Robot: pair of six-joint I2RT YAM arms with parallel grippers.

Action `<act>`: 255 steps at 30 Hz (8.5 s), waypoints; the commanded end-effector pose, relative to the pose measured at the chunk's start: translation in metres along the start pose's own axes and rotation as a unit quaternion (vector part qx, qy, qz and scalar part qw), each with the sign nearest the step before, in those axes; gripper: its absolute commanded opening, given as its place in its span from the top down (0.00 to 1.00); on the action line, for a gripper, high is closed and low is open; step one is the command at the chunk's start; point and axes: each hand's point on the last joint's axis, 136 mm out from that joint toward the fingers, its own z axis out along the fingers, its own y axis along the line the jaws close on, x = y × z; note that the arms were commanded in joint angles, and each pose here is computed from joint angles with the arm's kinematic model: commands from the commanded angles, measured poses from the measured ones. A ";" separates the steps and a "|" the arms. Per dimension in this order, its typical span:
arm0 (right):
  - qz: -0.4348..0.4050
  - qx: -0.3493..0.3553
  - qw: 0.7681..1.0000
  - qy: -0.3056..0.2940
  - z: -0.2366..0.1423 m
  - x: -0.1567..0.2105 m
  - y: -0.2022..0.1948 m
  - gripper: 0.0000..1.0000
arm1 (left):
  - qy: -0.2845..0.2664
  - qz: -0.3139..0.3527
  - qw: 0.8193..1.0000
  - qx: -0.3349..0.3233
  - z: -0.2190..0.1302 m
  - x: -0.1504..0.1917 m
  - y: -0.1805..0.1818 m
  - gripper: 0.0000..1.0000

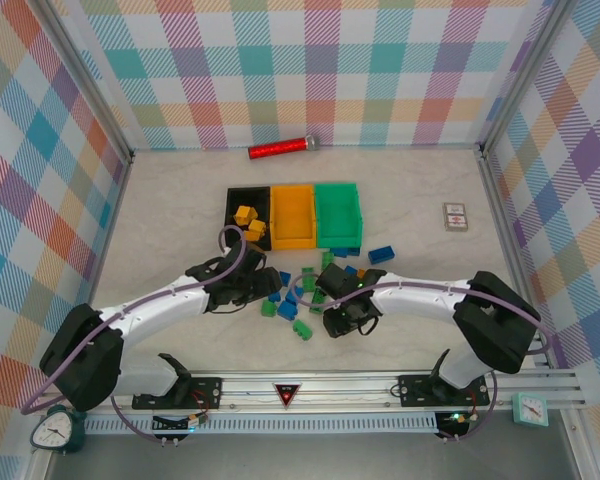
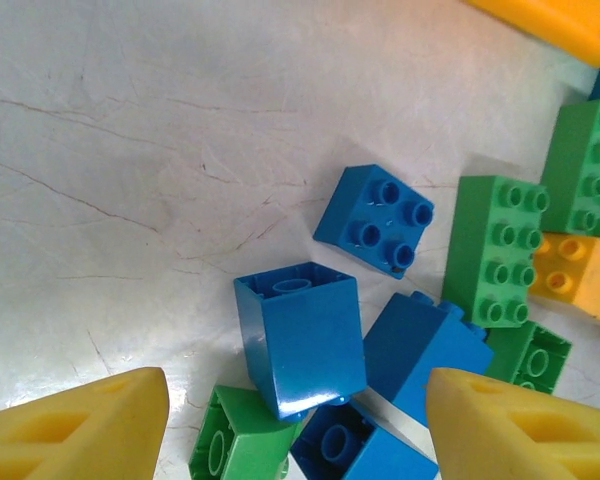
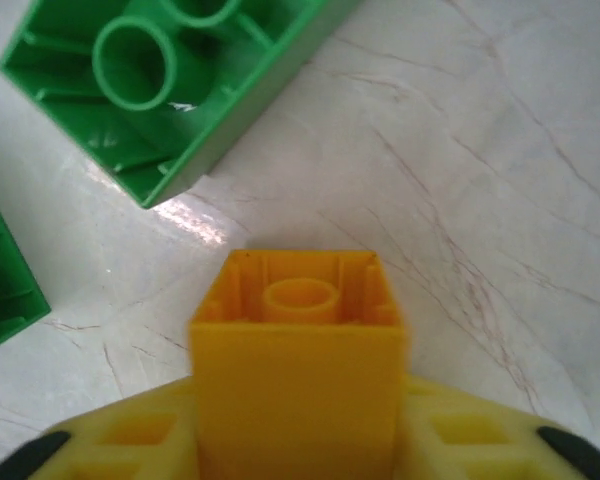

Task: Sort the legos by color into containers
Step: Pick up the lego from the bottom-center of the table, then place the lego in the container, then pick up the lego from the center of the table, then place the lego in the container, then pick up the lego from the center of the table.

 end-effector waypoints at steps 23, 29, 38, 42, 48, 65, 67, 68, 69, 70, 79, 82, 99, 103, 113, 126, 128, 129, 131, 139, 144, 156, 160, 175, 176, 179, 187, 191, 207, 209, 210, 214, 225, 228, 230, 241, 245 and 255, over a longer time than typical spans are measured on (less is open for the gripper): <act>0.005 -0.080 0.976 -0.203 -0.075 -0.220 0.092 0.71 | 0.006 -0.094 0.991 -0.092 -0.016 0.030 0.074 0.36; 0.023 -0.079 0.973 -0.217 -0.066 -0.288 0.088 0.70 | -0.007 -0.115 0.991 -0.070 -0.025 0.036 0.081 0.35; -0.009 -0.026 0.965 -0.260 -0.053 -0.374 0.071 0.60 | -0.013 -0.087 0.995 -0.047 -0.041 0.029 0.070 0.31; 0.011 -0.025 0.962 -0.270 -0.058 -0.383 0.059 0.45 | -0.011 -0.086 0.995 -0.055 -0.044 0.031 0.073 0.30; -0.006 -0.033 0.961 -0.273 -0.081 -0.371 0.066 0.35 | -0.011 -0.075 0.997 -0.021 -0.042 0.034 0.067 0.29; 0.049 -0.009 0.962 -0.269 -0.125 -0.232 0.011 0.34 | 0.010 0.088 0.992 0.087 -0.042 0.014 -0.020 0.27; 0.075 -0.003 0.963 -0.259 -0.119 -0.210 -0.006 0.34 | 0.014 0.103 0.991 0.083 -0.039 0.011 -0.029 0.27; 0.090 -0.002 0.963 -0.254 -0.117 -0.198 -0.014 0.34 | 0.017 0.113 0.990 0.079 -0.036 0.010 -0.034 0.27; 0.105 -0.002 0.963 -0.247 -0.116 -0.187 -0.021 0.34 | 0.018 0.123 0.990 0.071 -0.034 0.009 -0.038 0.28; 0.116 -0.001 0.963 -0.245 -0.116 -0.178 -0.027 0.34 | 0.018 0.133 0.989 0.067 -0.032 0.007 -0.042 0.28; 0.207 0.025 0.950 -0.231 -0.109 -0.107 -0.098 0.33 | 0.051 0.204 0.976 0.049 0.001 0.011 -0.093 0.31; 0.230 0.028 0.944 -0.233 -0.109 -0.089 -0.118 0.33 | 0.060 0.231 0.971 0.026 0.012 0.013 -0.108 0.31; 0.283 0.053 0.934 -0.213 -0.078 -0.035 -0.162 0.33 | 0.141 0.283 0.948 -0.033 0.072 0.034 -0.139 0.34; 0.285 0.051 0.935 -0.204 -0.068 -0.031 -0.163 0.33 | 0.144 0.293 0.943 -0.070 0.078 0.033 -0.133 0.35; 0.290 0.051 0.933 -0.205 -0.059 -0.031 -0.165 0.32 | 0.161 0.291 0.938 -0.092 0.092 0.039 -0.127 0.42; 0.292 0.053 0.930 -0.218 -0.063 -0.029 -0.166 0.33 | 0.160 0.286 0.941 -0.088 0.094 0.040 -0.129 0.52; 0.292 0.054 0.929 -0.219 -0.063 -0.029 -0.167 0.32 | 0.149 0.285 0.943 -0.085 0.087 0.035 -0.132 0.53; 0.292 0.053 0.930 -0.218 -0.063 -0.029 -0.166 0.32 | 0.147 0.283 0.945 -0.080 0.083 0.033 -0.136 0.53; 0.292 0.052 0.930 -0.216 -0.062 -0.030 -0.166 0.32 | 0.137 0.275 0.949 -0.067 0.073 0.026 -0.142 0.53; 0.292 0.050 0.930 -0.218 -0.062 -0.029 -0.166 0.32 | 0.070 0.237 0.968 -0.041 0.015 -0.033 -0.142 0.53; 0.292 0.049 0.930 -0.219 -0.062 -0.030 -0.165 0.32 | 0.001 0.203 0.976 -0.074 -0.032 -0.093 -0.107 0.53; 0.290 0.047 0.929 -0.225 -0.064 -0.029 -0.164 0.32 | -0.074 0.142 0.977 -0.143 -0.050 -0.212 -0.053 0.54; 0.288 0.043 0.929 -0.227 -0.065 -0.029 -0.163 0.32 | -0.098 0.145 0.965 -0.196 -0.044 -0.241 -0.042 0.53; 0.282 0.030 0.933 -0.221 -0.062 -0.030 -0.158 0.32 | -0.104 0.142 0.963 -0.205 -0.025 -0.260 -0.036 0.28; 0.280 0.027 0.935 -0.218 -0.061 -0.031 -0.157 0.32 | -0.103 0.139 0.966 -0.194 -0.026 -0.256 -0.039 0.28; 0.275 0.017 0.938 -0.210 -0.058 -0.034 -0.154 0.32 | -0.098 0.124 0.976 -0.152 -0.032 -0.239 -0.043 0.28; 0.282 -0.024 0.937 -0.205 -0.059 -0.043 -0.139 0.31 | -0.069 0.110 0.989 -0.066 -0.041 -0.178 -0.044 0.23; 0.284 -0.034 0.938 -0.197 -0.060 -0.047 -0.128 0.32 | -0.049 0.110 0.991 -0.061 -0.047 -0.154 -0.036 0.23; 0.296 0.001 0.942 -0.156 -0.027 -0.073 -0.115 0.39 | -0.029 0.105 0.993 -0.052 -0.031 -0.086 -0.021 0.23; 0.291 0.010 0.944 -0.152 -0.024 -0.078 -0.118 0.39 | -0.028 0.106 0.992 -0.054 -0.030 -0.082 -0.019 0.23; 0.291 0.012 0.945 -0.148 -0.022 -0.080 -0.118 0.39 | -0.027 0.105 0.993 -0.056 -0.029 -0.080 -0.017 0.23; 0.288 0.010 0.947 -0.141 -0.016 -0.087 -0.117 0.38 | -0.027 0.101 0.993 -0.059 -0.030 -0.076 -0.012 0.23; 0.284 0.001 0.951 -0.119 -0.001 -0.098 -0.113 0.35 | -0.028 0.102 0.992 -0.066 -0.030 -0.075 -0.008 0.23; 0.275 -0.005 0.954 -0.119 -0.001 -0.104 -0.108 0.46 | -0.026 0.100 0.993 -0.061 -0.030 -0.073 -0.009 0.23; 0.268 -0.007 0.956 -0.121 -0.001 -0.106 -0.105 0.62 | -0.028 0.100 0.993 -0.062 -0.031 -0.073 -0.008 0.23; 0.251 -0.014 0.957 -0.142 -0.026 -0.101 -0.099 0.84 | -0.038 0.089 0.993 -0.072 -0.034 -0.070 0.001 0.23; 0.239 -0.017 0.958 -0.160 -0.046 -0.101 -0.095 0.88 | -0.050 0.067 0.994 -0.075 -0.033 -0.069 0.008 0.23; 0.207 -0.066 0.953 -0.212 -0.095 -0.125 -0.070 0.87 | -0.047 0.018 0.994 -0.096 -0.028 -0.062 0.029 0.24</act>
